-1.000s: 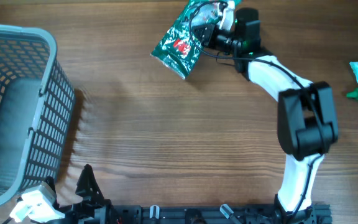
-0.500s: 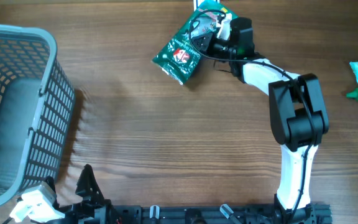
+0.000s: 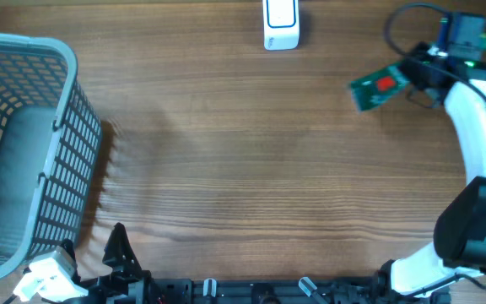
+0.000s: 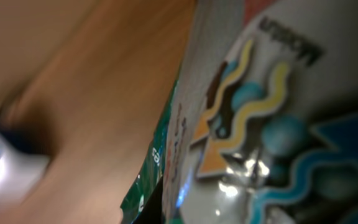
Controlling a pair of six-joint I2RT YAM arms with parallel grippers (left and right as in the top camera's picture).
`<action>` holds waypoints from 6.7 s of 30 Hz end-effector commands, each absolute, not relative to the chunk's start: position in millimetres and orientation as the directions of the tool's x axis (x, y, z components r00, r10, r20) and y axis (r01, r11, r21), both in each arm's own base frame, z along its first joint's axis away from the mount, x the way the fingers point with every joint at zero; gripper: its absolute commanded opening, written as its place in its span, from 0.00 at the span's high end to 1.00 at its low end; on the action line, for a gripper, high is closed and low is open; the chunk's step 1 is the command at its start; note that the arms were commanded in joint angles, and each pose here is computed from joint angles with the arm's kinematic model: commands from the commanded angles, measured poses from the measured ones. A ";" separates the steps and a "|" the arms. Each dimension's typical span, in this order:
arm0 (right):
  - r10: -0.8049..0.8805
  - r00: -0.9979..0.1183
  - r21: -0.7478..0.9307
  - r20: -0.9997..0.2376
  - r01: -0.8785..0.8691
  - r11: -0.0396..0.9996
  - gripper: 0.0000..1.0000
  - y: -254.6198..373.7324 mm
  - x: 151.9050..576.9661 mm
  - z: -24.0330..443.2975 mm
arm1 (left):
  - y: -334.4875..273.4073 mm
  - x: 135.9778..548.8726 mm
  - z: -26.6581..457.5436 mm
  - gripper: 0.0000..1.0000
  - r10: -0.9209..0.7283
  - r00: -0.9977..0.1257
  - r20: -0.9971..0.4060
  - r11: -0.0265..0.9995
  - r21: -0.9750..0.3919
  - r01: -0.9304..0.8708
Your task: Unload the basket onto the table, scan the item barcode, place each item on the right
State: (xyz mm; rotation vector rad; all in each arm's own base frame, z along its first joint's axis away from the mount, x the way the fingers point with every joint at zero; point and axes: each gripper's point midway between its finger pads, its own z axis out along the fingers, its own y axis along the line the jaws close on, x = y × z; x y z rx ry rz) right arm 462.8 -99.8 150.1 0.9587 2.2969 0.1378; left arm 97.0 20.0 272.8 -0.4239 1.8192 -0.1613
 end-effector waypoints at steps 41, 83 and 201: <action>-0.092 -0.584 0.167 -0.806 -0.374 0.912 0.00 39.6 176.7 359.0 | 21.0 96.7 272.9 0.00 -0.374 -0.227 -0.899 0.920 -0.329 -0.211; 0.111 -0.007 0.110 -0.994 -0.228 0.967 0.00 38.8 242.3 179.5 | 21.0 96.7 272.9 0.00 -0.374 -0.227 -0.899 0.920 -0.329 -0.211; -0.049 -0.008 -0.046 -0.999 -0.232 0.972 0.00 41.5 244.4 170.7 | 24.5 244.9 156.8 0.00 -0.183 -0.056 -0.981 0.979 -0.177 -0.104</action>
